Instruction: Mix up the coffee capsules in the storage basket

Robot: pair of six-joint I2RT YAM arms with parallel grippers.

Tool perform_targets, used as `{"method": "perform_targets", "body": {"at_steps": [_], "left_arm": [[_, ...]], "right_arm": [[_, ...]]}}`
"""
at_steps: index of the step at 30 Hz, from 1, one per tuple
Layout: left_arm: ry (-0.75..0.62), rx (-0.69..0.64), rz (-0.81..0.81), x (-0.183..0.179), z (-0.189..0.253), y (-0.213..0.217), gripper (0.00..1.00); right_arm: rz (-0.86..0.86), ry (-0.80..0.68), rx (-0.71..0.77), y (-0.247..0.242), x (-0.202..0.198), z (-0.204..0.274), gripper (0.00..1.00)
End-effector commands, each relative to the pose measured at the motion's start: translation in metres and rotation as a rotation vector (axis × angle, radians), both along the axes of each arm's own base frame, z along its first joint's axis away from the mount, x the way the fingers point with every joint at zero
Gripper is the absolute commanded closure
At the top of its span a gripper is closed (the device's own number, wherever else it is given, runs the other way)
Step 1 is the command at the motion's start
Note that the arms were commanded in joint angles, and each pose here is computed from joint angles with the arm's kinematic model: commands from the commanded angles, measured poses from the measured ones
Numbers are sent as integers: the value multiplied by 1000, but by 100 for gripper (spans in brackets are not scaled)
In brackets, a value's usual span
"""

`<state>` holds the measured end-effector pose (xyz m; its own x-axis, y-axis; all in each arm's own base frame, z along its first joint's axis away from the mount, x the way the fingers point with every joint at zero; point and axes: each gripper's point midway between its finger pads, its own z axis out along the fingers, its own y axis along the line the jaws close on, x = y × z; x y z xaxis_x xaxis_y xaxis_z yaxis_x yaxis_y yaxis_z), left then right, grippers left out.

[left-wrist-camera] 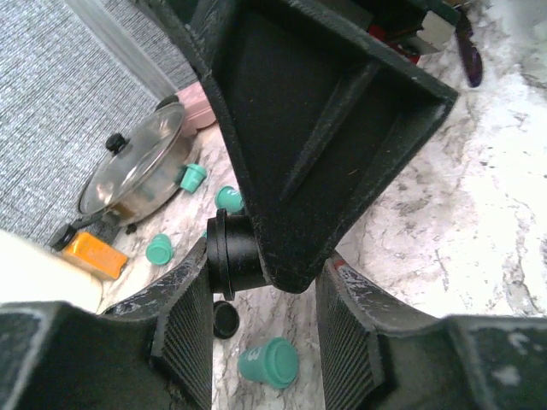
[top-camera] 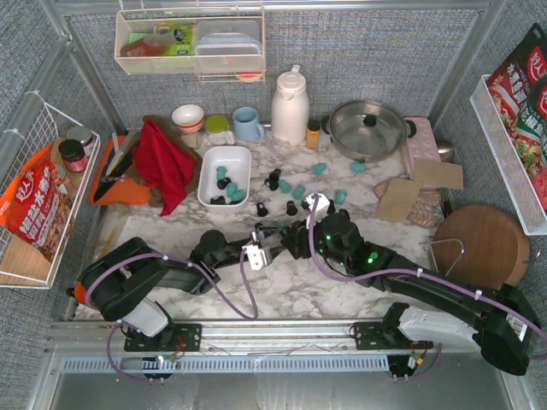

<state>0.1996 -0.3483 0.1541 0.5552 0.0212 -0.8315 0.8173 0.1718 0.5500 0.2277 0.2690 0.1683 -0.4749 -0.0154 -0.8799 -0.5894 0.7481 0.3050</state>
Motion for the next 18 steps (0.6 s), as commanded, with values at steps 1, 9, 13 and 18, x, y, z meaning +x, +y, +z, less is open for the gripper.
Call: {"method": "perform_targets", "body": {"at_steps": [1,9,13,18], "left_arm": [[-3,-24,109,22,13,3,60],[54,-15,343,57,8,26,64],[117,-27,443,74,6,41,64],[242,-26,575,100,3,65,64]], "right_arm": [[-20,8,-20,-3,2,0,50],[-80,-34,-37,-20,10,15,42],[-120,-62,-71,-32,13,21,41],[-169,-59,-120,-47,14,14,40]]}}
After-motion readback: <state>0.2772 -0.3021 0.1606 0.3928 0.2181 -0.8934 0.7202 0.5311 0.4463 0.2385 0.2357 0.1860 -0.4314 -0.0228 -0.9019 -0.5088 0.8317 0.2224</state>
